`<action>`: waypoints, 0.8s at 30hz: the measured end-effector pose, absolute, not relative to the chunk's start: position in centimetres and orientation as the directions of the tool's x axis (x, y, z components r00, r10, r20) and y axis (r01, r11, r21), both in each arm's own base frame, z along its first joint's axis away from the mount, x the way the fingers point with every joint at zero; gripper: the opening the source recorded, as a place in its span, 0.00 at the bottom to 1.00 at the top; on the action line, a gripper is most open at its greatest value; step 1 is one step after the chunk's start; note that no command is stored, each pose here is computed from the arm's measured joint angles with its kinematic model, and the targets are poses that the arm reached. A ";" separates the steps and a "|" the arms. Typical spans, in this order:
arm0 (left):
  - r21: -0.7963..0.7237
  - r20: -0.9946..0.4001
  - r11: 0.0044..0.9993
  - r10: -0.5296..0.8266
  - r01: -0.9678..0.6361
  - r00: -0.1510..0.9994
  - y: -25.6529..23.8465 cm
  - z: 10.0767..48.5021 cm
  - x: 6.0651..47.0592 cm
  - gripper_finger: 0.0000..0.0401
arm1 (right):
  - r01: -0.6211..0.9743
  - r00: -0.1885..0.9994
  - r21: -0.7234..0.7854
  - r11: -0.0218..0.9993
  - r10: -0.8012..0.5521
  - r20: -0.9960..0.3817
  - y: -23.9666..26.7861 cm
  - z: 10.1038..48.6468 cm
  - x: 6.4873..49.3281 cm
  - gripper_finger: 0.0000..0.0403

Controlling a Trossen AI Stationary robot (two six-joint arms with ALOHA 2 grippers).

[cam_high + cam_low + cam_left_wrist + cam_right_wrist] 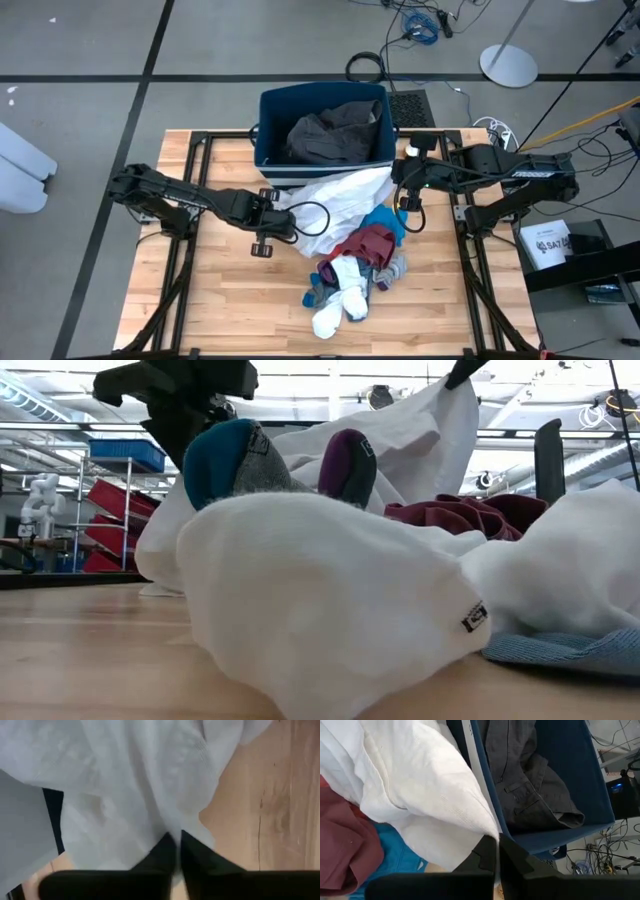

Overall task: Sort clothes
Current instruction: Put the white polo shirt into the blue laundry organizer

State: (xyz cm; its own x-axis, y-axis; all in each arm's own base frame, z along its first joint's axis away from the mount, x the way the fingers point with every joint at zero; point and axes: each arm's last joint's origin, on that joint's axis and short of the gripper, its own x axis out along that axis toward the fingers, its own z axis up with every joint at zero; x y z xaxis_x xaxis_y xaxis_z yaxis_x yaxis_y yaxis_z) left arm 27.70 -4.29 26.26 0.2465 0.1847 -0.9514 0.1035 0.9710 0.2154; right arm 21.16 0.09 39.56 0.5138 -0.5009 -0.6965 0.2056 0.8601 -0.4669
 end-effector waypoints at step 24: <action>0.174 -0.474 0.981 0.163 -0.089 0.866 -3.5 46.7 21.4 0.00 | 0.172 0.868 -0.463 0.869 -0.356 -0.345 1.7 44.6 21.3 0.00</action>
